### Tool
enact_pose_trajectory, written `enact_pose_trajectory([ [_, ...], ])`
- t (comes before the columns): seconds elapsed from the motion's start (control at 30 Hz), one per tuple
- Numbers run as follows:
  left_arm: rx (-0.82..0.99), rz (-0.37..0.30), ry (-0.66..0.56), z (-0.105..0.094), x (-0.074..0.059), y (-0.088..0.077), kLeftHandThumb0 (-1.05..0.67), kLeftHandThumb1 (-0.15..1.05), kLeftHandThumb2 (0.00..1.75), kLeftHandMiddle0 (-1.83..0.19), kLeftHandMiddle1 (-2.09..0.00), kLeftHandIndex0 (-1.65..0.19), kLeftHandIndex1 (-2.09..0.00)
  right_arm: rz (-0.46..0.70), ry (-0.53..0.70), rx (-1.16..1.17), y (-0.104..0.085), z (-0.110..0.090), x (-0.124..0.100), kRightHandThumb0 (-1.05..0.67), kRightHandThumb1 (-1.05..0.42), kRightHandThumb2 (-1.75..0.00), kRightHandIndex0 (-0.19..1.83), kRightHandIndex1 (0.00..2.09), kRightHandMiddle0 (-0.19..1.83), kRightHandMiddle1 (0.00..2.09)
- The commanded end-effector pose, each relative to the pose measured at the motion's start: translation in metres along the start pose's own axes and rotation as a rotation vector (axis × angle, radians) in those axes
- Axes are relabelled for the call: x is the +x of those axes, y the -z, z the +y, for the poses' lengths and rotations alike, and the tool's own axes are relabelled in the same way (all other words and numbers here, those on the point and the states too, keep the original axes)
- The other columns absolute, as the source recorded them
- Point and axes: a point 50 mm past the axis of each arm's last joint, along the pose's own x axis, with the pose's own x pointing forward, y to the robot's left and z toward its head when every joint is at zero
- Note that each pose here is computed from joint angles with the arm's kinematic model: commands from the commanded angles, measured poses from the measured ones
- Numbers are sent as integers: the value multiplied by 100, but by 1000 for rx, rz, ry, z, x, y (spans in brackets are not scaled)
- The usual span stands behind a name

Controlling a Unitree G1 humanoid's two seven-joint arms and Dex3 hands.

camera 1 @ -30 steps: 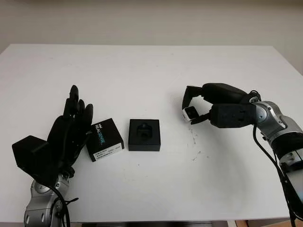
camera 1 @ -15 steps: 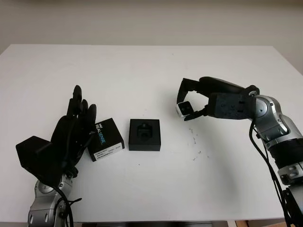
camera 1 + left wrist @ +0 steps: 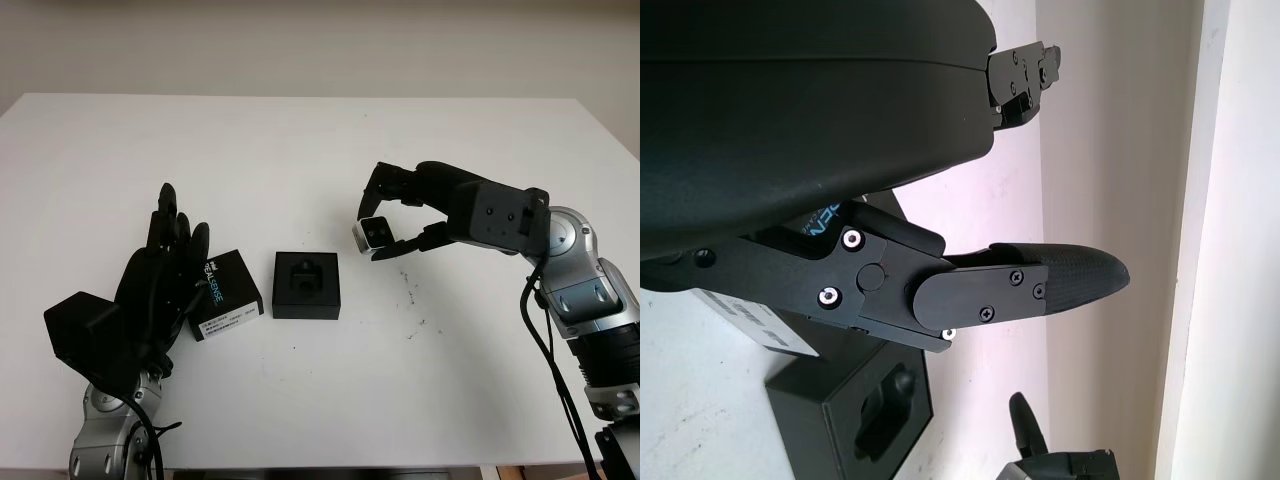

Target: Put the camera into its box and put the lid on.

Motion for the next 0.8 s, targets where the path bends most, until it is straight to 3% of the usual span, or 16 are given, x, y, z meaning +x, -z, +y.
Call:
enact_pose_trajectory([
  [0.0,3,-17,1,-3,0,-4,-67,105,47,19,0,19,0,-4,17,-5,-7,1,-2,-39,-101,-5,29,5,14,199],
  [0.3,0,-27,-6,-5,1,-6,-68,105,47,19,-1,19,0,25,9,94,-18,14,6,-42,-101,-6,30,6,14,208],
  [0.77,-9,-37,-8,-7,2,-9,-68,105,45,19,-1,19,0,53,-24,185,-32,28,26,-42,-103,-6,32,7,11,205],
])
